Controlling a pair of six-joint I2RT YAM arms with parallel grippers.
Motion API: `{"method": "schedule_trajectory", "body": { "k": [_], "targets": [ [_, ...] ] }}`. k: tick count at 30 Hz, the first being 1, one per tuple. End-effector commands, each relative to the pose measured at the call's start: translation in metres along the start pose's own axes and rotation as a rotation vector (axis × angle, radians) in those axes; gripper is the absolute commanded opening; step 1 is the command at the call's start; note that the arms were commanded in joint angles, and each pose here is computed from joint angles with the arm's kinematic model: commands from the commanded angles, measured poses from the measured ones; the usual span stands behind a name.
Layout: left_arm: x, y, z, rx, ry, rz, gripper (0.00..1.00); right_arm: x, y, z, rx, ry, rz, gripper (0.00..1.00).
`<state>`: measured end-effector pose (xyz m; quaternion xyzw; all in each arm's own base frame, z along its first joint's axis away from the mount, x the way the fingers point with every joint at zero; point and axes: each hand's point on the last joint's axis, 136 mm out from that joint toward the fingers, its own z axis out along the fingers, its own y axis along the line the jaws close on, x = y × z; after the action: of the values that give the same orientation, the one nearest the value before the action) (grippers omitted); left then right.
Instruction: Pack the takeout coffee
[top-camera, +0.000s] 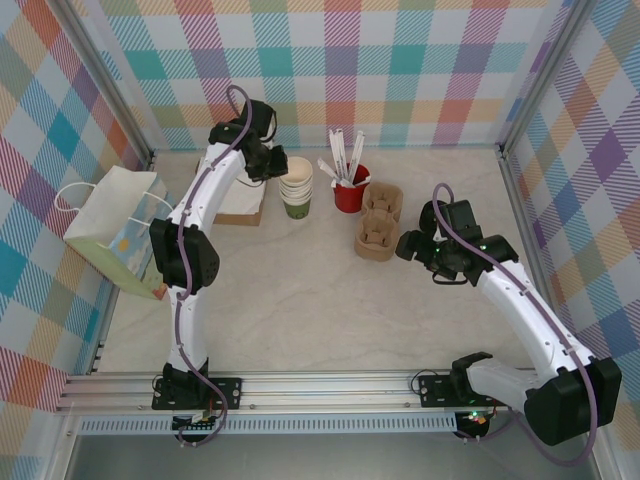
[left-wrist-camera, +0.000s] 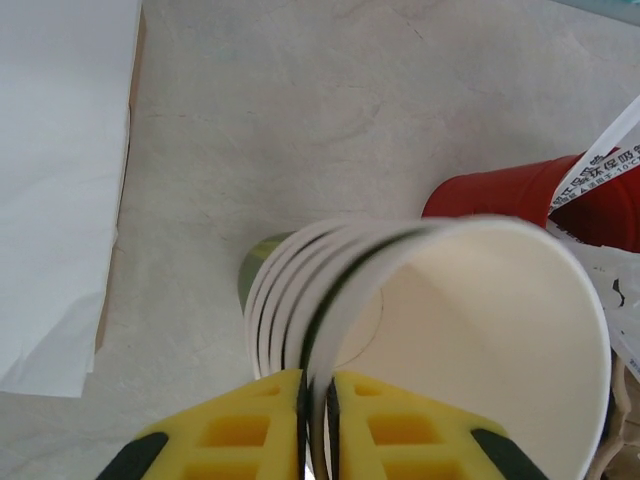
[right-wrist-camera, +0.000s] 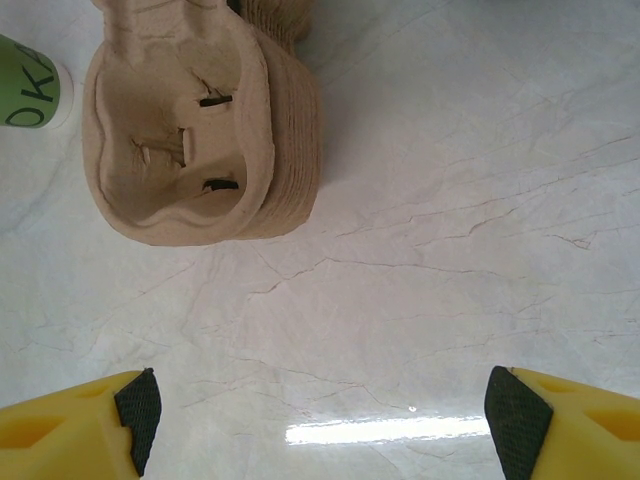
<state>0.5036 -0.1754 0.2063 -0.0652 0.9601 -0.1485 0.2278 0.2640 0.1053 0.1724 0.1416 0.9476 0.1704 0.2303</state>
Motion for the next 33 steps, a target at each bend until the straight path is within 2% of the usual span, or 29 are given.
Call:
{"method": "schedule_trajectory", "body": {
  "k": [1,8,17,33],
  "targets": [
    [-0.002,-0.002,-0.007,-0.011,-0.008,0.015,0.09,0.004,-0.003,0.004,0.009,0.021,0.016,0.86],
    [-0.006,-0.005,-0.019,-0.011,-0.027,0.027,0.01,0.004,-0.003,0.005,0.012,0.026,0.014,0.86],
    [-0.016,-0.015,-0.048,0.028,-0.08,0.03,0.0,0.004,-0.005,0.005,0.023,0.032,0.015,0.86],
    [-0.022,-0.026,-0.144,0.087,-0.234,0.042,0.0,-0.003,-0.003,-0.007,0.034,0.001,-0.007,0.87]
  ]
}}
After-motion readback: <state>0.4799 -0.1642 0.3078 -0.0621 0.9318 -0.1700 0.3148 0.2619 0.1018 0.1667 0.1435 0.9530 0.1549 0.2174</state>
